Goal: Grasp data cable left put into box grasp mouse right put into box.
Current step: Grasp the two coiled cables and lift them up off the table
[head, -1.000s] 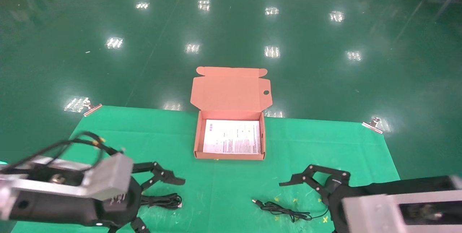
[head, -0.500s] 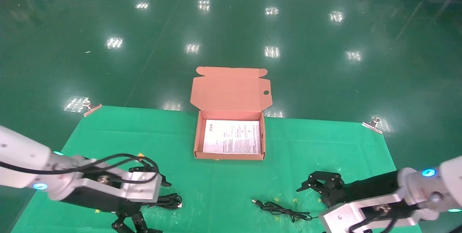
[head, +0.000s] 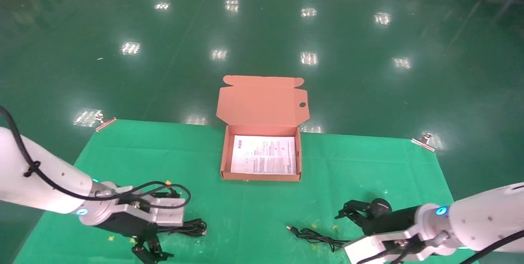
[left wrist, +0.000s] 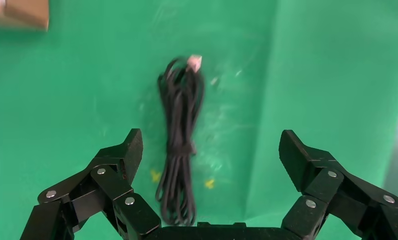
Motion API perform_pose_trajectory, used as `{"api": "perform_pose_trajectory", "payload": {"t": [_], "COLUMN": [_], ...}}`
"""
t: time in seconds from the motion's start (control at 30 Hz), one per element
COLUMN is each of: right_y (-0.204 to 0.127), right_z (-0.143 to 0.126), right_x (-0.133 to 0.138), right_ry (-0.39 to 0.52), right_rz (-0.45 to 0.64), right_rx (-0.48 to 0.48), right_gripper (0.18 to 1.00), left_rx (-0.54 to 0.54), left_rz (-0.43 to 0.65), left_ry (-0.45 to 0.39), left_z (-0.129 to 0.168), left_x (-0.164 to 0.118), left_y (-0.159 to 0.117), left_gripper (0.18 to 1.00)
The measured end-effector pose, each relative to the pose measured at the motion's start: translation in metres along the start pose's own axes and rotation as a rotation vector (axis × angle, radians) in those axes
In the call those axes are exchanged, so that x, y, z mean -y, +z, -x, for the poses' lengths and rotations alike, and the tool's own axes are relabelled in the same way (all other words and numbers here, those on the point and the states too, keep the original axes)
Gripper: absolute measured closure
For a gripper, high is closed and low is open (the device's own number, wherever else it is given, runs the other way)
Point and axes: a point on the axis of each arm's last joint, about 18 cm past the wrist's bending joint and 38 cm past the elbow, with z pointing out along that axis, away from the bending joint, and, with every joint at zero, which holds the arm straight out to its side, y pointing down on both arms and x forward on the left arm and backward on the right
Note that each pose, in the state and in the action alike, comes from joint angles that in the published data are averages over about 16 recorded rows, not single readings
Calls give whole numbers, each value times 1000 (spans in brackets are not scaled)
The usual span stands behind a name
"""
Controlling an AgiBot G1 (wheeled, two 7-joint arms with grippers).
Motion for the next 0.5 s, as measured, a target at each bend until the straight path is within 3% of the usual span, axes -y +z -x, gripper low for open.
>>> {"api": "perform_pose_trajectory", "payload": {"t": [0.5], "right_y": [53], "right_z": [-5], "right_x": [12], "right_ry": [90], "right_rz": [71], "right_rx": [-17], "right_gripper": [178], "left_rx": [14], "left_rz": [25], "left_ry": [-176], "left_z": [18], "left_x": [-26], "left_y": [32], "left_gripper": [184]}}
